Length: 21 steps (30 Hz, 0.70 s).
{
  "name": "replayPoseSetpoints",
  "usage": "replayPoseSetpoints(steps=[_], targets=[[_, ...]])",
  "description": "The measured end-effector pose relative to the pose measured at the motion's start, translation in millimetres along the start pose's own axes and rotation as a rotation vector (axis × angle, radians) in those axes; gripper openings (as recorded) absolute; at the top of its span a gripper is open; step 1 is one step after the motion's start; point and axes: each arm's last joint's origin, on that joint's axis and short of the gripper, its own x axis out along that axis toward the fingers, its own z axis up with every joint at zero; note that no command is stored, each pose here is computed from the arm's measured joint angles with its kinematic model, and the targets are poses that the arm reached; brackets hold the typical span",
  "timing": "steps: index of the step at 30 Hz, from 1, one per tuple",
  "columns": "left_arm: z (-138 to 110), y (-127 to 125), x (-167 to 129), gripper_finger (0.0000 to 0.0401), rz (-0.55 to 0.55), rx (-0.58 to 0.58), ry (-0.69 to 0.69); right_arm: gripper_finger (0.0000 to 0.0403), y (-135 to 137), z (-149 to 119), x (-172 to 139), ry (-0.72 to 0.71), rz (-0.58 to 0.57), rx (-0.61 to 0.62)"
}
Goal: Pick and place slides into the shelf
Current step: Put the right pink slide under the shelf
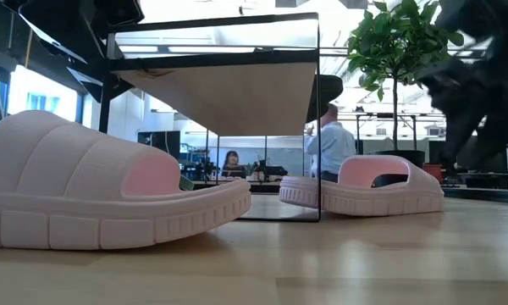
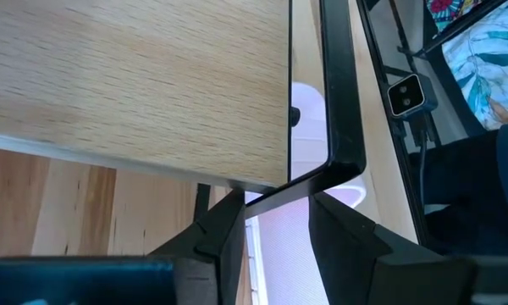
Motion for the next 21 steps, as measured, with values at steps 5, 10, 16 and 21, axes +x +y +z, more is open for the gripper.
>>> replayPoseSetpoints(steps=[5, 10, 16, 21], targets=[[0.0, 0.0, 0.0, 0.0117, 0.0, 0.0, 0.0, 0.0204, -10.0, 5.5, 19.2, -0.099, 0.193, 0.045], [-0.1, -0.1, 0.1, 0.0118, -0.004, 0.0, 0.001, 0.0208, -23.1, 8.6, 25.7, -0.102, 0.103, 0.042], [0.0, -0.1, 0.0, 0.0118, -0.004, 0.0, 0.0, 0.0208, -24.8, 15.2, 27.6, -0.151, 0.104, 0.036], [0.2, -0.2, 0.1, 0.0118, -0.005, 0.0, -0.002, 0.0208, -23.2, 22.5, 29.6, -0.163, 0.113, 0.025]])
